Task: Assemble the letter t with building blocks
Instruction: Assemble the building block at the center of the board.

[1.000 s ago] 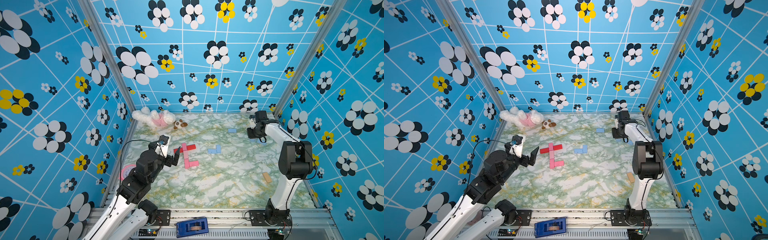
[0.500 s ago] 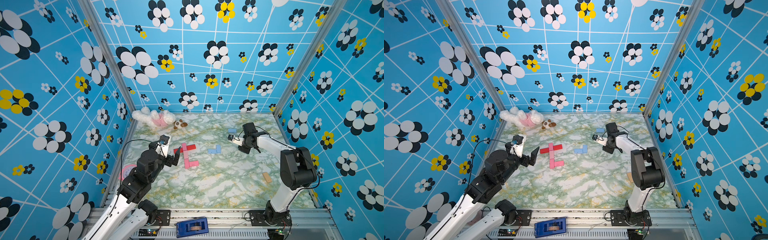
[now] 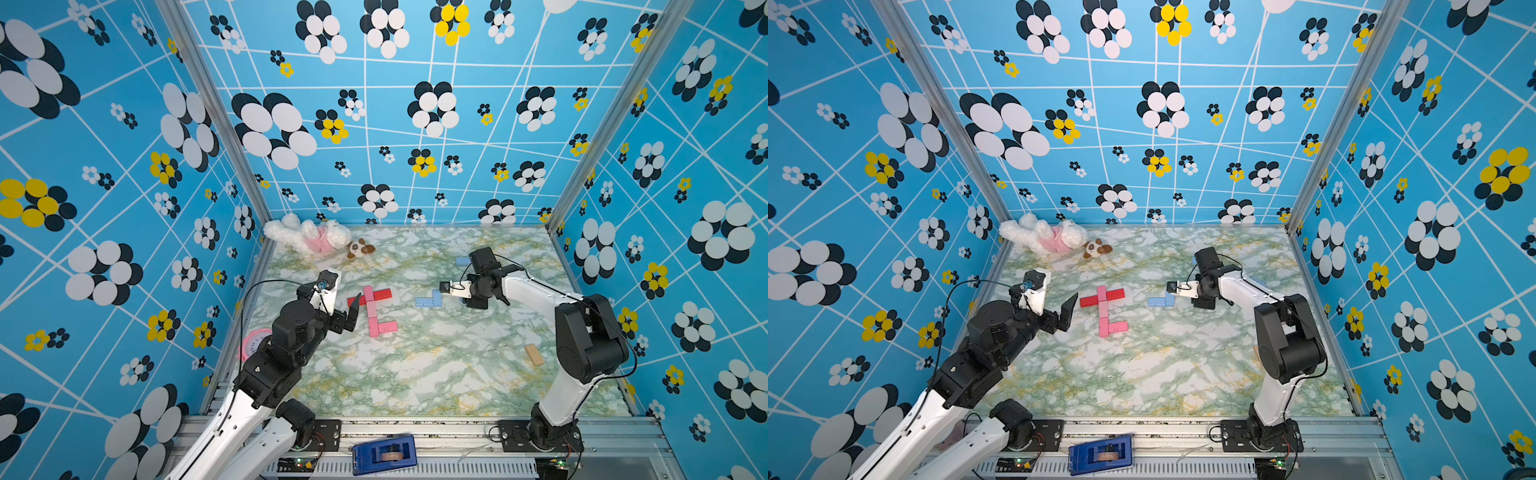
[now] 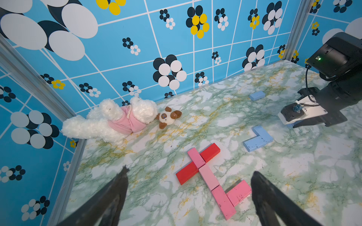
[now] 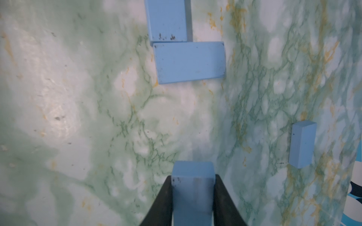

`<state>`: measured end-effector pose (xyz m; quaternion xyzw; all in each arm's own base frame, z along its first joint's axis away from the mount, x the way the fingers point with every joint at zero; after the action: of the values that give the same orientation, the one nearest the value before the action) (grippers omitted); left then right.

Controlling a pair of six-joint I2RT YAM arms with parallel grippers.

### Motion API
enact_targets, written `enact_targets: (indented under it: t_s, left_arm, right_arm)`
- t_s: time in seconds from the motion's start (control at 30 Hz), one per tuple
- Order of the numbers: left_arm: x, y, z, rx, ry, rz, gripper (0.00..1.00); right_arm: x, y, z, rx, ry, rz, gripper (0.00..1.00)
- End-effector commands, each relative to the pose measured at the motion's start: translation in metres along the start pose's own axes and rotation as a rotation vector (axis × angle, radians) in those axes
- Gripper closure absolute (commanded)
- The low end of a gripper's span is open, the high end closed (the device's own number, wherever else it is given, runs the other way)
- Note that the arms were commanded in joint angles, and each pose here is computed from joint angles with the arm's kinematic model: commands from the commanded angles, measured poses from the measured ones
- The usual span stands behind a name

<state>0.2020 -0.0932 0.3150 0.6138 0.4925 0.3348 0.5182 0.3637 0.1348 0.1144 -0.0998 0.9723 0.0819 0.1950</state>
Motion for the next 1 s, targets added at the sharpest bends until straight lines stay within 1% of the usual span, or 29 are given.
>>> enact_targets:
  t_s: [0.0,0.43,0.97]
  left_arm:
    - [-0.001,-0.001,-0.002,-0.009,-0.007,0.004,0.01]
    - [-0.001,-0.001,-0.001,-0.006,-0.009,0.003,0.01]
    - [-0.001,-0.001,-0.001,-0.007,-0.012,0.003,0.01]
  right_arm:
    - [0.005,0.011,0.004,-0.042,0.058,-0.052,1.0]
    - [0.008,0.027,0.015,-0.059,0.099,-0.109,1.0]
    - [0.004,0.042,0.029,-0.074,0.127,-0.117,0.98]
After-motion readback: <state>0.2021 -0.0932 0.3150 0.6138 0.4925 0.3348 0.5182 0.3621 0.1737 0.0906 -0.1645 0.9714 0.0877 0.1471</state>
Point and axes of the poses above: each gripper's point midway between its finger pads, its own z axis out along the fingers, its own x axis along the line the jaws close on, y = z × x, the point moved 6 cm from there along -z, back along the fingers, and after that the axes turned 13 degrees about -z, right-handed, at the moved point
